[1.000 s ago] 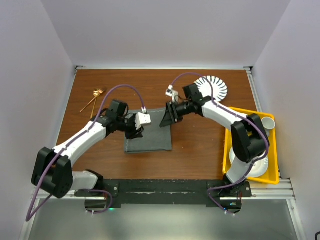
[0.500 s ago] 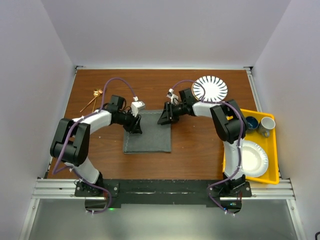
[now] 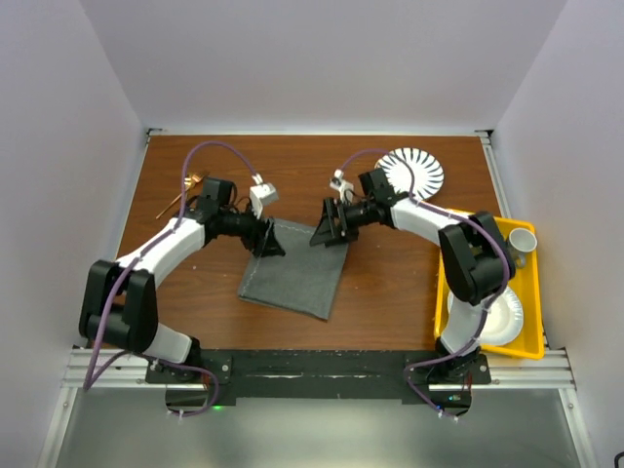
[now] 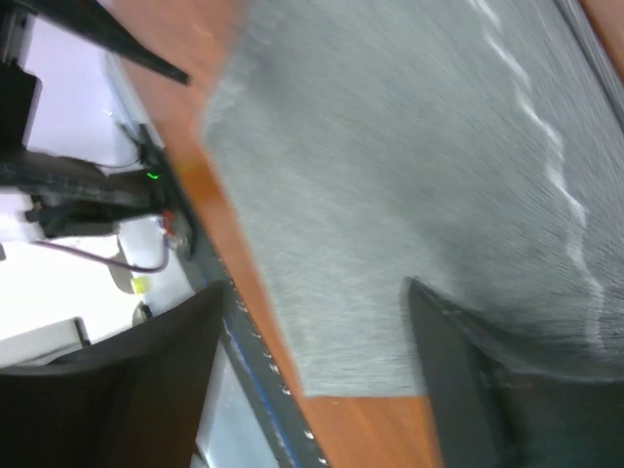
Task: Fold the napkin into a case and place the utensils inside
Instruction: Smooth out the lower triangle-folded napkin at the center of the board, then pick up the lower triangle-folded napkin from the center of the board, then fold the lower triangle-folded napkin at the center of the board.
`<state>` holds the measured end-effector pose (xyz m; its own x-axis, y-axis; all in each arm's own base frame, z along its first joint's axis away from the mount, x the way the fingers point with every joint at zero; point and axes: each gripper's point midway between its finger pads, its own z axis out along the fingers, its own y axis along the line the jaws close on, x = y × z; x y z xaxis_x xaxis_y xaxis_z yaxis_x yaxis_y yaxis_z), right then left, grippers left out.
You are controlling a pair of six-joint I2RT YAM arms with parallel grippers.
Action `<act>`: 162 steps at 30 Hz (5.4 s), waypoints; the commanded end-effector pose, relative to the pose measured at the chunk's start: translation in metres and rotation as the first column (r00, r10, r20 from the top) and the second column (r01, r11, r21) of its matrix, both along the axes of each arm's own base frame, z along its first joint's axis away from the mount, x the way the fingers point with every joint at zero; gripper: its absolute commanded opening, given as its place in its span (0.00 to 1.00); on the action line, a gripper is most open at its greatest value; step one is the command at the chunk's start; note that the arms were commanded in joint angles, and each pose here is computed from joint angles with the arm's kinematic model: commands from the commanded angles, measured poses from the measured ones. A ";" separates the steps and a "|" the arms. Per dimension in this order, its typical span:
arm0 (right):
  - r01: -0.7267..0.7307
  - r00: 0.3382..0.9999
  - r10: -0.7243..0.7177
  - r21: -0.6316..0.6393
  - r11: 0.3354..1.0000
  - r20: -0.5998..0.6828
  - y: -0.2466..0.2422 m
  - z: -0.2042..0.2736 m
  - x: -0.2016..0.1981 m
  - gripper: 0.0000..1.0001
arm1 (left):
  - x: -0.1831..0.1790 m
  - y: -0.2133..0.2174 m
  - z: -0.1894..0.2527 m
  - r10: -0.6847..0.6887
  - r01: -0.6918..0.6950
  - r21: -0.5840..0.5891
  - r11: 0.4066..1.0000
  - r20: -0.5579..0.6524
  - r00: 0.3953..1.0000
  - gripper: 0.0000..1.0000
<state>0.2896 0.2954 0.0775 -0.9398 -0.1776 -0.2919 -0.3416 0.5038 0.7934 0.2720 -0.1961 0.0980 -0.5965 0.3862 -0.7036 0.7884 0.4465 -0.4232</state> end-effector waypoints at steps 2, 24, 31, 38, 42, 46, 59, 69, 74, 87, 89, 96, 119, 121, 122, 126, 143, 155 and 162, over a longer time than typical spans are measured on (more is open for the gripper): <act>-0.044 0.974 0.014 0.125 0.991 0.227 0.014 0.100 0.018 0.92 | 0.042 -0.034 0.096 0.127 -0.092 -0.303 0.949 0.096 0.987 0.80; 0.020 0.996 -0.022 -0.023 1.000 -0.086 -0.021 -0.062 0.041 0.98 | 0.068 0.025 -0.076 0.447 -0.642 -0.177 0.746 -0.581 0.680 0.65; -0.068 0.997 0.069 0.026 0.997 -0.041 -0.018 -0.026 0.042 0.92 | 0.043 0.029 -0.053 0.394 -0.575 -0.237 0.783 -0.526 0.754 0.62; -0.063 0.987 0.058 0.024 0.998 0.153 -0.031 0.066 0.062 0.65 | 0.061 0.037 0.021 0.283 -0.301 -0.265 0.916 -0.105 0.953 0.46; -0.019 0.987 0.039 -0.128 0.992 0.154 -0.058 0.031 0.077 0.56 | 0.063 0.047 0.022 0.234 -0.227 -0.179 0.957 0.017 0.972 0.43; 0.002 0.991 0.028 -0.219 0.976 0.134 -0.075 -0.003 0.090 0.60 | 0.070 0.050 0.031 0.245 -0.230 -0.166 0.959 0.076 0.966 0.43; -0.022 0.998 0.016 -0.122 0.992 -0.054 -0.062 -0.048 0.083 0.58 | 0.067 0.060 0.019 0.288 -0.278 -0.104 0.955 0.097 0.953 0.44; -0.015 0.995 0.009 -0.054 0.998 -0.099 -0.050 -0.045 0.086 0.44 | 0.069 0.063 0.010 0.300 -0.294 -0.080 0.952 0.081 0.950 0.44; -0.025 0.999 0.023 -0.049 0.999 -0.045 -0.044 -0.032 0.087 0.29 | 0.072 0.063 0.010 0.316 -0.310 -0.081 0.947 0.068 0.946 0.44; -0.191 0.935 0.217 -0.119 0.974 0.280 -0.022 0.014 0.072 0.00 | 0.082 0.067 0.011 0.337 -0.332 -0.063 0.941 0.091 0.937 0.43; -0.223 0.897 0.266 -0.157 0.962 0.353 -0.023 0.018 0.068 0.00 | 0.082 0.069 0.011 0.343 -0.339 -0.057 0.939 0.093 0.935 0.43; -0.340 0.731 0.444 -0.288 0.895 0.517 -0.017 0.019 0.047 0.00 | 0.077 0.072 0.013 0.356 -0.353 -0.050 0.934 0.101 0.929 0.43; -0.547 -0.029 0.748 -0.637 0.543 0.663 -0.012 -0.001 -0.044 0.00 | 0.062 0.081 0.009 0.422 -0.420 -0.043 0.906 0.059 0.905 0.41; -0.554 -0.101 0.736 -0.653 0.517 0.669 -0.013 0.004 -0.054 0.00 | 0.061 0.081 0.011 0.418 -0.416 -0.045 0.908 0.064 0.906 0.41; -0.565 -0.151 0.737 -0.669 0.483 0.659 -0.018 -0.003 -0.061 0.00 | 0.061 0.081 0.012 0.412 -0.409 -0.046 0.911 0.072 0.909 0.41; -0.562 -0.326 0.695 -0.723 0.403 0.641 -0.028 -0.009 -0.083 0.00 | 0.060 0.087 0.016 0.398 -0.395 -0.049 0.917 0.111 0.911 0.41; -0.530 -0.431 0.732 -0.805 0.268 0.528 -0.039 -0.053 -0.077 0.00 | 0.040 0.040 0.029 -0.351 0.244 0.257 0.935 0.566 0.746 0.64; -0.501 -0.441 0.733 -0.820 0.277 0.517 -0.034 -0.041 -0.060 0.00 | 0.035 0.022 -0.007 -0.517 0.376 0.358 0.855 0.523 0.678 0.61; -0.498 -0.408 0.732 -0.805 0.322 0.545 -0.030 -0.030 -0.059 0.00 | 0.024 0.010 -0.026 -0.580 0.432 0.390 0.813 0.485 0.655 0.39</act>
<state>0.2181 0.2577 0.0270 0.6944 -0.5676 -0.4424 -0.7169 -0.5988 -0.3570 0.2934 -0.1753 0.0672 0.1200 0.6965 -0.7075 0.9860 -0.0005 0.1667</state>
